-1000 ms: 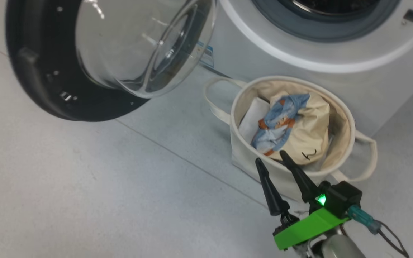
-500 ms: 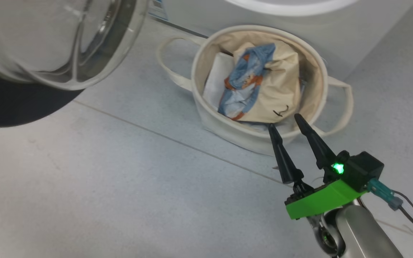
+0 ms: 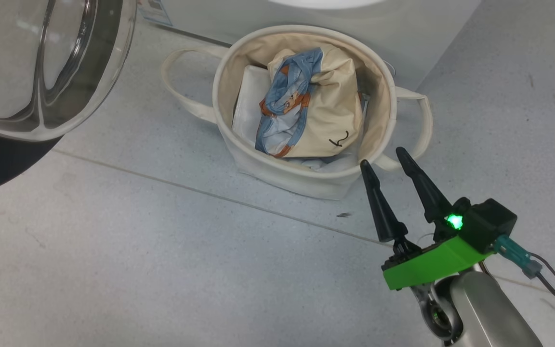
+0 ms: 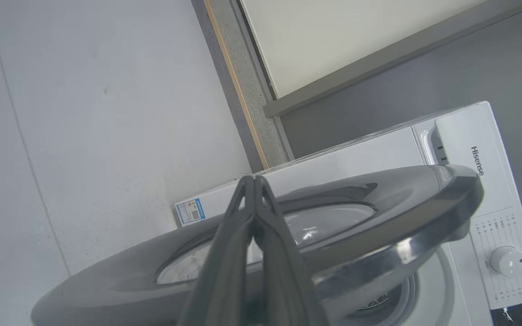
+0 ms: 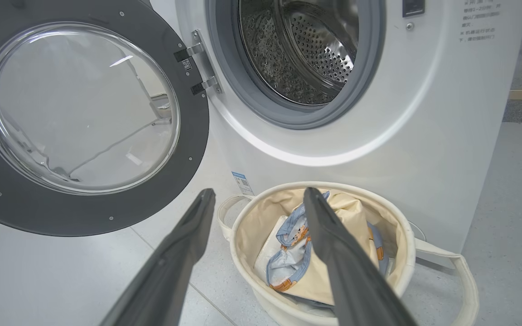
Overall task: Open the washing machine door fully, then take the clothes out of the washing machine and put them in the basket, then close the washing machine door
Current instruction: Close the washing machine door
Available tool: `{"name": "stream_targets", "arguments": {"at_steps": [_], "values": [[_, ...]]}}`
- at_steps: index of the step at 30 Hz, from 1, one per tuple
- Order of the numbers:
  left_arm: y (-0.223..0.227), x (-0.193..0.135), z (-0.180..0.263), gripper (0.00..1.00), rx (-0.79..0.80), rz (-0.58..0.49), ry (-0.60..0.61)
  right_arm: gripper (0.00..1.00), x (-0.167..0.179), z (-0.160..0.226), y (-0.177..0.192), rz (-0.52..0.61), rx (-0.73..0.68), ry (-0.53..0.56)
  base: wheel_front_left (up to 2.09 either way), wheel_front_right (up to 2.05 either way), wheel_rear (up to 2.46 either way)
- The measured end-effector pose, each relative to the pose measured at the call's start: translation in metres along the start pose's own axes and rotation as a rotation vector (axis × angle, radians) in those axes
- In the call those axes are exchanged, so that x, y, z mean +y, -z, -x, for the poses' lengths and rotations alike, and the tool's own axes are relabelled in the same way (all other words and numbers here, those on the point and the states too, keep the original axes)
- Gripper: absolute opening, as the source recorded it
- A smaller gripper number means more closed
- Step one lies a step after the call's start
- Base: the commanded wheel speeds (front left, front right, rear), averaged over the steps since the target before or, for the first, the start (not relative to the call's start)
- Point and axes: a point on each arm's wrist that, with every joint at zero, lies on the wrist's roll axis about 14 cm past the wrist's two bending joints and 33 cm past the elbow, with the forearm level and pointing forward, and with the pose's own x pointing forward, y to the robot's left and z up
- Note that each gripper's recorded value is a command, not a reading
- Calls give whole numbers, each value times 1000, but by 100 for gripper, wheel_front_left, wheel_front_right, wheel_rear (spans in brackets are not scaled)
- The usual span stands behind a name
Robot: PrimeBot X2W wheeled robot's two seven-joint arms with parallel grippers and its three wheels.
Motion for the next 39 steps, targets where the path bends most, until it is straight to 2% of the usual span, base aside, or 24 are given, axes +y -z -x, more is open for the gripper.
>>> {"name": "stream_targets", "arguments": {"at_steps": [7,19,22,27,34,39], "values": [[21,-10,13,0,126,65,14,100,6,1,-9,8,-17,-9,0,0,0],[56,-24,36,0,279,20,62,100,14,5,-17,14,-32,-20,0,0,0],[79,-31,40,0,357,-8,99,100,16,6,-21,13,-41,-19,0,0,0],[131,-65,54,0,517,80,262,100,16,11,-27,11,-54,-6,0,0,0],[190,-52,76,0,689,41,233,100,11,23,-30,11,-57,26,0,0,0],[231,-71,77,0,754,31,320,100,3,28,-32,7,-58,57,0,0,0]]}}
